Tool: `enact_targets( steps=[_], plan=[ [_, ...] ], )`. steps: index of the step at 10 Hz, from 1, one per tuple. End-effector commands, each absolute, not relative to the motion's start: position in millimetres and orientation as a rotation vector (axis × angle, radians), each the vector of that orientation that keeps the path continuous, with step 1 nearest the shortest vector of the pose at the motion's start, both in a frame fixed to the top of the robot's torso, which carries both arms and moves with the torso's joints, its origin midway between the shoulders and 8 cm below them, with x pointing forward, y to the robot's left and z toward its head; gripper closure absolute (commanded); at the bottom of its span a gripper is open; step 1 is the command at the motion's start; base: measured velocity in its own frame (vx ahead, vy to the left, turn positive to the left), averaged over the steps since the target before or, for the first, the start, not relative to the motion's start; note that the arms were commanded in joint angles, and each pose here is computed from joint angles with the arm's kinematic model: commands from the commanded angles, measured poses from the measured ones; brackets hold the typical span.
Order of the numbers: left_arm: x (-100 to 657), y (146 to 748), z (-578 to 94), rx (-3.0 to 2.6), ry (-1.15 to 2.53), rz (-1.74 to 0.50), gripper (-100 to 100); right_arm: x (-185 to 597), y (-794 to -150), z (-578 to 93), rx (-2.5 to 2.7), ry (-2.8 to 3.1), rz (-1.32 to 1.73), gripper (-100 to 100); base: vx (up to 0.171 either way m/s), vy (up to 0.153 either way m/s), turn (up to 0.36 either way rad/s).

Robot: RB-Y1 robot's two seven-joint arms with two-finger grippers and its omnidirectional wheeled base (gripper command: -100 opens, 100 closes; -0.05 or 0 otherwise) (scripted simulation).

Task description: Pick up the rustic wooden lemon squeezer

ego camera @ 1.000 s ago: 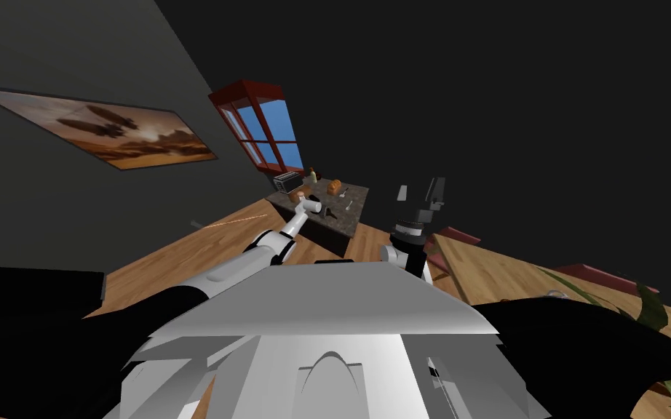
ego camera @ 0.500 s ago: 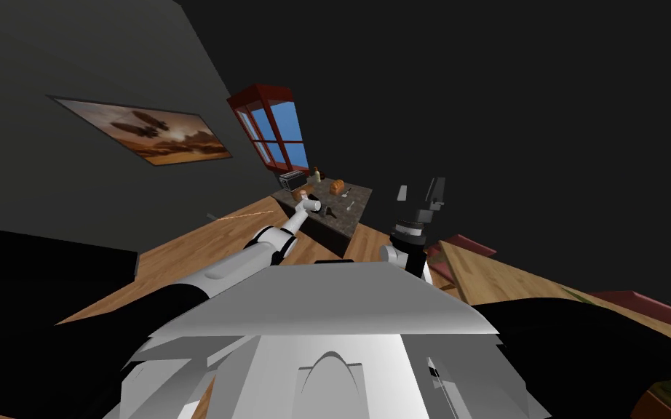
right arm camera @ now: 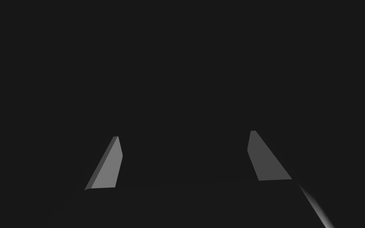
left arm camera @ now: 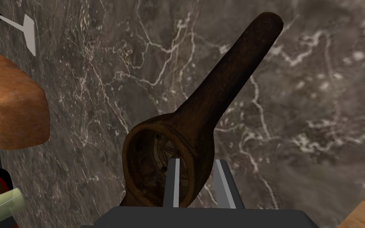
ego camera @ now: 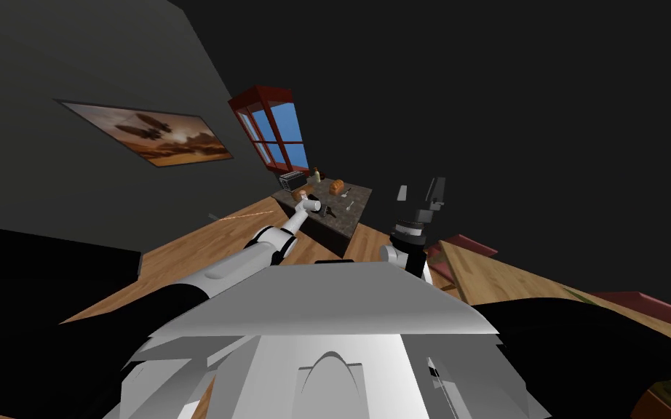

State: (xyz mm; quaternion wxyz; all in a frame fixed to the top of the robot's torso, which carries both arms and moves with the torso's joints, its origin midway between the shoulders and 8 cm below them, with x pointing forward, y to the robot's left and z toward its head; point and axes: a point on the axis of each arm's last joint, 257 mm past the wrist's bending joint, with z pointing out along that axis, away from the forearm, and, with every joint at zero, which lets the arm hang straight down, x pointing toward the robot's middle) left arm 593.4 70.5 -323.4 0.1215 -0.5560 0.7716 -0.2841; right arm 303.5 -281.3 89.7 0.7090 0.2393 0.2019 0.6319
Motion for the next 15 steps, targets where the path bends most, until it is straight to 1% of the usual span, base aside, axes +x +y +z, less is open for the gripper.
enact_targets(
  steps=[1, 2, 3, 5, 6, 7, 8, 9, 10, 11, 12, 13, 15],
  plan=[
    [593, 70, -323, -1.623, 2.253, -0.829, 100, 303, -281, 90, 0.531, 0.448, 1.403, 0, 0.0, 0.0, 0.0],
    [593, 71, -324, -1.624, 2.253, -0.829, 0, 303, -281, 90, 0.531, 0.448, 1.403, 0, 0.0, 0.0, 0.0],
    [587, 72, -326, -1.646, 2.244, -0.806, 100, 303, -281, 90, 0.531, 0.448, 1.403, 0, 0.015, 0.075, -0.221],
    [579, 79, -333, -1.675, 2.234, -0.768, 100, 303, -281, 90, 0.531, 0.448, 1.403, 0, 0.019, 0.091, -0.198],
    [582, 74, -326, -1.673, 2.221, -0.792, 100, 303, -281, 90, 0.531, 0.448, 1.403, 0, 0.01, 0.081, -0.125],
    [575, 80, -331, -1.696, 2.21, -0.757, 100, 303, -281, 90, 0.531, 0.448, 1.403, 0, 0.019, 0.093, -0.197],
    [577, 76, -325, -1.701, 2.195, -0.779, 100, 303, -281, 90, 0.531, 0.448, 1.403, 0, 0.017, 0.085, -0.11],
    [569, 83, -331, -1.723, 2.184, -0.739, 100, 303, -281, 90, 0.531, 0.448, 1.403, 0, 0.013, 0.094, -0.218],
    [572, 78, -324, -1.73, 2.166, -0.768, 100, 303, -281, 90, 0.531, 0.448, 1.403, 0, 0.008, 0.071, -0.121],
    [564, 85, -330, -1.753, 2.152, -0.729, 100, 303, -281, 90, 0.531, 0.448, 1.403, 0, 0.007, 0.075, -0.188],
    [566, 81, -322, -1.76, 2.133, -0.757, 100, 303, -281, 90, 0.531, 0.448, 1.403, 0, 0.004, 0.076, -0.129],
    [557, 89, -330, -1.784, 2.12, -0.71, 100, 303, -281, 90, 0.531, 0.448, 1.403, 0, 0.008, 0.086, -0.205],
    [561, 83, -320, -1.79, 2.097, -0.749, 100, 303, -281, 90, 0.531, 0.448, 1.403, 0, -0.003, 0.059, -0.059]
  ],
)
